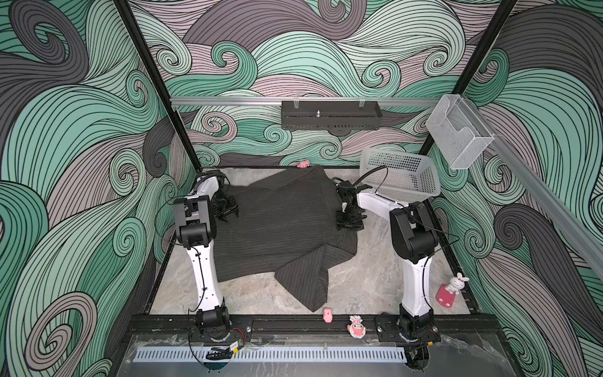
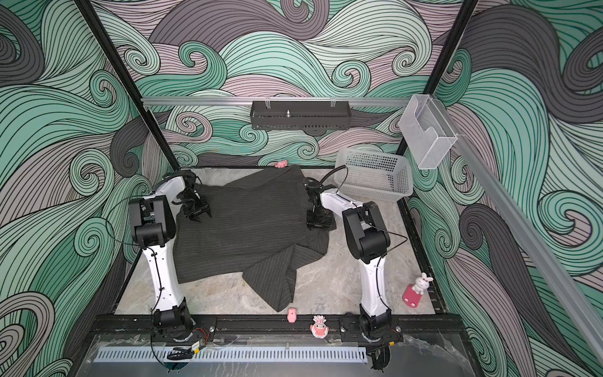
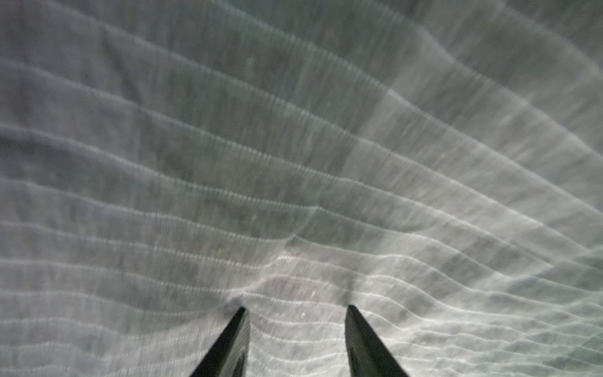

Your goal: Fold and stack the long sleeve shirts

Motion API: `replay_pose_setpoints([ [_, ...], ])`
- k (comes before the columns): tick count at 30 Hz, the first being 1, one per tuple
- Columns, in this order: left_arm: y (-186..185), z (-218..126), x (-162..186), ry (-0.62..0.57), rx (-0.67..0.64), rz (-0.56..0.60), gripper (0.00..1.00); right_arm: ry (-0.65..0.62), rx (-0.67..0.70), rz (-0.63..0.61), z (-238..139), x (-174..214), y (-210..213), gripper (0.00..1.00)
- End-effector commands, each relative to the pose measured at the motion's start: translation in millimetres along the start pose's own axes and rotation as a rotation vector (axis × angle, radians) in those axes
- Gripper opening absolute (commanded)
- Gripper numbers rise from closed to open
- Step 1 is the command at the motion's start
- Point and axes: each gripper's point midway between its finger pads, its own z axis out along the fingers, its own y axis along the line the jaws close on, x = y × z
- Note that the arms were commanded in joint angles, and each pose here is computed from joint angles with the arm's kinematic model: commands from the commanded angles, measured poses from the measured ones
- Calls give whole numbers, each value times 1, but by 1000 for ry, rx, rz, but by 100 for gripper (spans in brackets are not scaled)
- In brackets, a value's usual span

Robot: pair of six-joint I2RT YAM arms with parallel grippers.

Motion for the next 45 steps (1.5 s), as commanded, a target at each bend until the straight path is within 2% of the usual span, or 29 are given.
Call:
replay_pose_setpoints([
  [1, -8, 9, -19, 29, 8, 34, 50, 34, 12, 42, 25, -10, -6, 49],
  [6, -32, 3, -48, -4, 96, 60, 50, 30, 0, 56, 21, -25, -2, 48],
  [9, -42, -15, -47, -24, 136, 70, 51, 4, -31, 39, 1, -25, 6, 48],
  [14, -47, -85, -26, -174, 181, 102, 56, -143, -52, -63, -73, -10, 28, 53],
  [17, -40, -119, 1, -235, 201, 85, 57, -156, -84, -143, -91, 17, 51, 57],
  [25, -9, -126, 70, -243, 258, -31, 57, -72, -106, -329, -75, 83, 112, 64],
  [29, 4, -129, 92, -257, 262, -50, 57, -50, -81, -330, -67, 107, 116, 64],
  [34, 10, -134, 112, -277, 268, -42, 57, -21, -93, -272, -50, 130, 116, 65],
  [37, 12, -134, 120, -278, 270, -41, 56, 8, -139, -273, -37, 142, 129, 56],
  [39, 13, -135, 124, -286, 273, -40, 55, 14, -174, -275, -35, 149, 136, 44],
  [43, 14, -140, 129, -310, 277, -34, 55, 10, -233, -287, -44, 169, 141, 10],
  [45, 14, -143, 130, -320, 283, -35, 55, 16, -238, -304, -48, 182, 139, 0],
])
